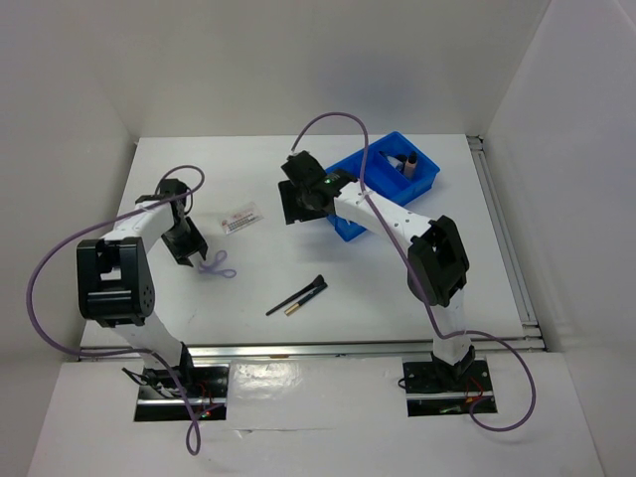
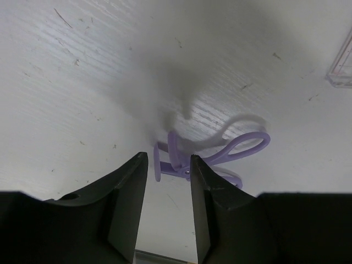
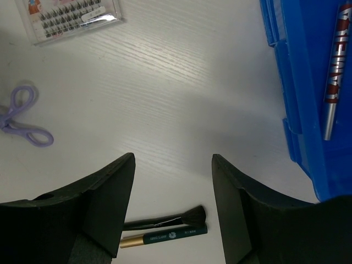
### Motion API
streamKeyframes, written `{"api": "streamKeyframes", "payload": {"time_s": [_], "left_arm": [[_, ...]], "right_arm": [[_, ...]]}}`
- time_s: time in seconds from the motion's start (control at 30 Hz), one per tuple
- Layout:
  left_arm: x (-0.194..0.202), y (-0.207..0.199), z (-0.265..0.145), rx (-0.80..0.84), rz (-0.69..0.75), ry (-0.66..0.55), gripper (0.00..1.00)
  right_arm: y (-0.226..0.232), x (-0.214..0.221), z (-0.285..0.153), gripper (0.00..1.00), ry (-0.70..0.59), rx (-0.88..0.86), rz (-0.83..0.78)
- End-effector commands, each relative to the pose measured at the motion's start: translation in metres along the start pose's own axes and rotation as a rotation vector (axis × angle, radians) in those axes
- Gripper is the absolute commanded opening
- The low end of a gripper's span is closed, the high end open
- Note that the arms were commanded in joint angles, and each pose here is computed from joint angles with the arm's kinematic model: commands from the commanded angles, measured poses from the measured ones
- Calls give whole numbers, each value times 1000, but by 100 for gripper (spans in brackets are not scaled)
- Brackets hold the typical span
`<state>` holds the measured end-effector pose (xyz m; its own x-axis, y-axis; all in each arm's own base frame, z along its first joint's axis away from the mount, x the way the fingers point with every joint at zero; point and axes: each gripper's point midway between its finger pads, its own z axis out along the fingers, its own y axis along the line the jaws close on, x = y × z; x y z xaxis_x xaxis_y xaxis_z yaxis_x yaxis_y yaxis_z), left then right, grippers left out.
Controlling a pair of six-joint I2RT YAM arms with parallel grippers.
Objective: Organize the makeup
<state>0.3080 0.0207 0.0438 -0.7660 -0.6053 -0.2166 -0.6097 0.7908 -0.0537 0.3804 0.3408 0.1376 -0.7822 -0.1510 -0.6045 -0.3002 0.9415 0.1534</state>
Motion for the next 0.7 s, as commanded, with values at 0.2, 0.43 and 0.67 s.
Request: {"api": "streamKeyframes", "payload": {"time_s": [0.2,0.43,0.67], "left_arm": [[-6,-9,4,3,30,-7,42],[-6,-10,-2,13,30,-4,22],[-13,-22,-37,91,59,-27,0]], "right_arm": [[-6,-12,-19,66,-38,17,20],[-7,-14,-21,66,-43,27,21],[-10,-17,-23,66,-52,46,21]]}}
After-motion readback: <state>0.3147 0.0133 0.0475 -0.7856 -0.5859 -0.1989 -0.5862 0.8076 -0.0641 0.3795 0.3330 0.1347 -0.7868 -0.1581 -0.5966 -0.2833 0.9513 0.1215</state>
